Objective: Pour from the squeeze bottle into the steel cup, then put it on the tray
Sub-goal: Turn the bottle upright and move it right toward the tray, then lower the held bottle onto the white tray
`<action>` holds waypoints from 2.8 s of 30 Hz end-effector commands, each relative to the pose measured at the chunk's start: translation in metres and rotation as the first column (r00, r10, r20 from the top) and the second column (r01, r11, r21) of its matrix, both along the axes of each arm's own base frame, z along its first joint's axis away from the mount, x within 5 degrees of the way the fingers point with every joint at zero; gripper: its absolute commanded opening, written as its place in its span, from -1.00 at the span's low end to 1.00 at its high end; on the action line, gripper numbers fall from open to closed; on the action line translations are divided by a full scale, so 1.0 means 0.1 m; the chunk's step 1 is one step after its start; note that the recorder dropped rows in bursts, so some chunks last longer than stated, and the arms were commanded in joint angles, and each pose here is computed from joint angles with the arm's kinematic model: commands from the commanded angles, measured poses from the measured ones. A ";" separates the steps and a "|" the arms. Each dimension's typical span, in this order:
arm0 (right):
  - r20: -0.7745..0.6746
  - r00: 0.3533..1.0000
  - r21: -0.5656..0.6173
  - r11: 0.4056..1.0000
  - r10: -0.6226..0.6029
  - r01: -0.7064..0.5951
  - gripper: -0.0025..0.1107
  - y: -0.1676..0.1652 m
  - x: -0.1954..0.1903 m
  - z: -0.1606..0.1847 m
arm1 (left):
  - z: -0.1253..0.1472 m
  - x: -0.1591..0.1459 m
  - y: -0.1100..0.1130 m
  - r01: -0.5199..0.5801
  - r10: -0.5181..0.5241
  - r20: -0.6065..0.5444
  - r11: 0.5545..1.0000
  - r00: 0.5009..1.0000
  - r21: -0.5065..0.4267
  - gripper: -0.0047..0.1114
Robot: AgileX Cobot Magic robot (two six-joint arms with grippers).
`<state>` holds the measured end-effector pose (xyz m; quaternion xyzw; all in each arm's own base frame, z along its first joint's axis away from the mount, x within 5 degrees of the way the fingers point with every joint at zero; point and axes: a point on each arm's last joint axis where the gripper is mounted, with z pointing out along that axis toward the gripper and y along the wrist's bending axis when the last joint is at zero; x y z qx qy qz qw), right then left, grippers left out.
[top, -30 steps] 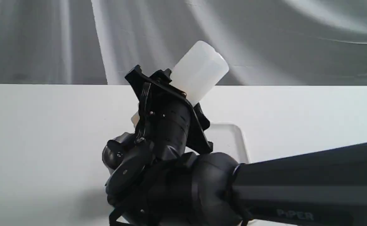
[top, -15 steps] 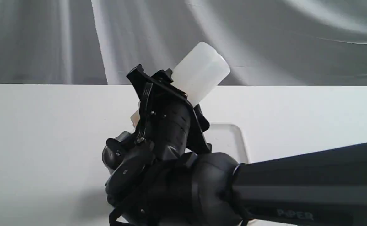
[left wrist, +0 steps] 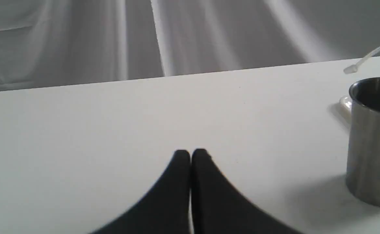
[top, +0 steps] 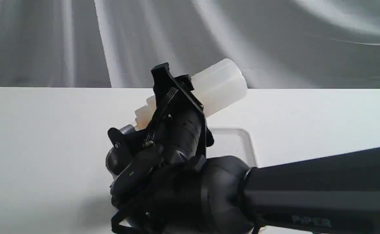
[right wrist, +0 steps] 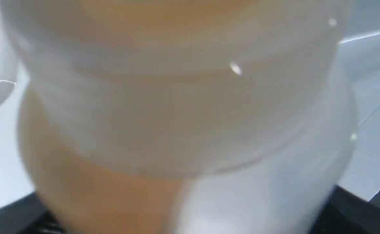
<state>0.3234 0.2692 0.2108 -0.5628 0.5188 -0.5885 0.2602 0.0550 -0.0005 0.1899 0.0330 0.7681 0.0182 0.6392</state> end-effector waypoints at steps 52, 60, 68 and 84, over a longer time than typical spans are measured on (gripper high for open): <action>-0.097 0.972 0.989 0.087 -0.215 0.118 -0.61 -0.85 -0.69 1.27 | -0.01 0.00 0.00 -0.002 0.002 0.005 1.000 1.000 -0.005 -0.92; -0.285 0.932 0.958 -0.041 -0.224 0.283 -0.61 -1.11 -0.78 0.93 | -0.01 0.00 0.00 -0.002 0.002 0.005 1.000 1.000 -0.005 -0.92; -0.319 0.942 0.942 -0.144 -0.101 0.303 -0.61 -1.17 -0.68 0.76 | -0.01 0.00 0.00 -0.002 0.002 0.005 1.000 1.000 -0.004 -0.92; -0.147 0.987 0.952 -0.261 0.058 0.157 -0.61 -1.60 -0.25 0.88 | -0.01 0.00 0.00 -0.002 0.002 0.005 1.000 1.000 -0.004 -0.92</action>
